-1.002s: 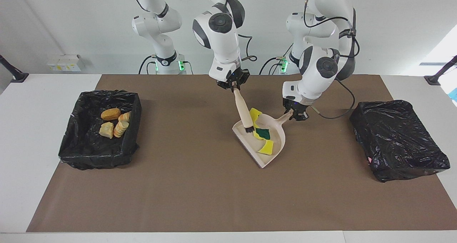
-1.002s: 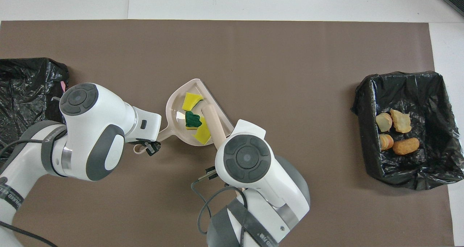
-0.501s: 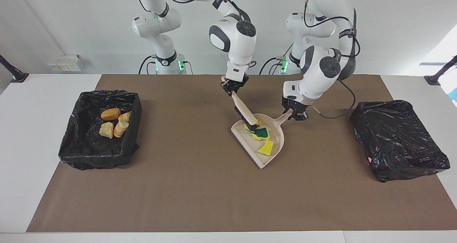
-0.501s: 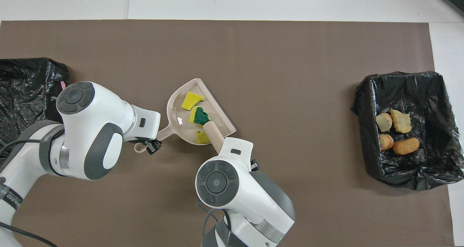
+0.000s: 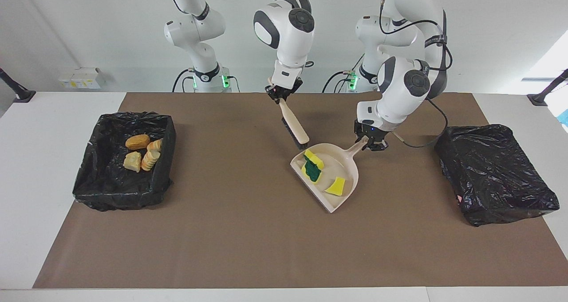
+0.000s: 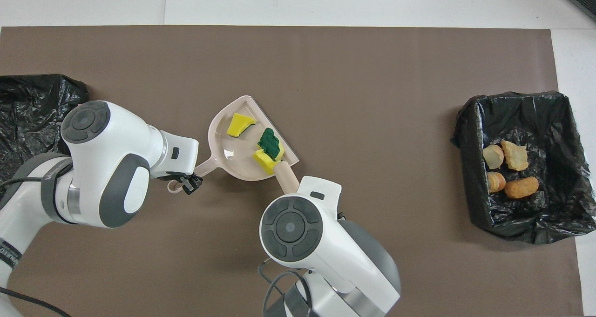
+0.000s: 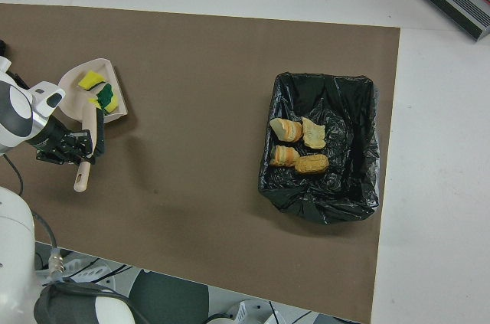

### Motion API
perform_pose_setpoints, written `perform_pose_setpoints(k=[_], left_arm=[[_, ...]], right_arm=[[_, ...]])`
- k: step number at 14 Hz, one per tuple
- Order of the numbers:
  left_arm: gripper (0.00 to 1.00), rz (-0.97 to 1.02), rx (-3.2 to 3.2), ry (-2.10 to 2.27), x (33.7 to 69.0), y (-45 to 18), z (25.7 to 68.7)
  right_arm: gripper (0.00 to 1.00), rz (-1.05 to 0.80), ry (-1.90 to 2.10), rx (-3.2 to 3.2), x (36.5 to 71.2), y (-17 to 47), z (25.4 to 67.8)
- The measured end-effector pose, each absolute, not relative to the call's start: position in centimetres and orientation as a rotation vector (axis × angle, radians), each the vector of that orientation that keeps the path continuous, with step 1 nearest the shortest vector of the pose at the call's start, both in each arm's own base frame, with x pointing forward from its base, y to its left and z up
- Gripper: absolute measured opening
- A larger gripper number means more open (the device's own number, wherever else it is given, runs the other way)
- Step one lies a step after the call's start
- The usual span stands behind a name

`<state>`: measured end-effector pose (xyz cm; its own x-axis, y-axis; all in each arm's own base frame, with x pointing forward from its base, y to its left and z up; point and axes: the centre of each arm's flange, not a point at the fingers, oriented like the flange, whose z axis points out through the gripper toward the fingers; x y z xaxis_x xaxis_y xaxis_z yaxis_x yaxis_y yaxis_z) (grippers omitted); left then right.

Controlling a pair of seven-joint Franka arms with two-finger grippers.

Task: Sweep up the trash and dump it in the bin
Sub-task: 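Sweep the sponge pieces into the dustpan with the right gripper's brush, then lower the brush with the right gripper while the left gripper lifts the dustpan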

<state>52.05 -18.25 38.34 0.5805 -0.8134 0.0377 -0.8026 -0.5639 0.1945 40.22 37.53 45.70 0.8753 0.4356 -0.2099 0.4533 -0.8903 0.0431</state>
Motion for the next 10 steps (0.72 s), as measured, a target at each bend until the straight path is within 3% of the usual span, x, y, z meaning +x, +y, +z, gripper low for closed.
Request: perform_pose_setpoints(k=[10], left_arm=[[0.31, -0.102, 2.595, -1.279, 54.4, -14.0, 42.7]], right_arm=[[0.26, -0.518, 0.322, 3.13, 38.3, 37.8, 47.3]])
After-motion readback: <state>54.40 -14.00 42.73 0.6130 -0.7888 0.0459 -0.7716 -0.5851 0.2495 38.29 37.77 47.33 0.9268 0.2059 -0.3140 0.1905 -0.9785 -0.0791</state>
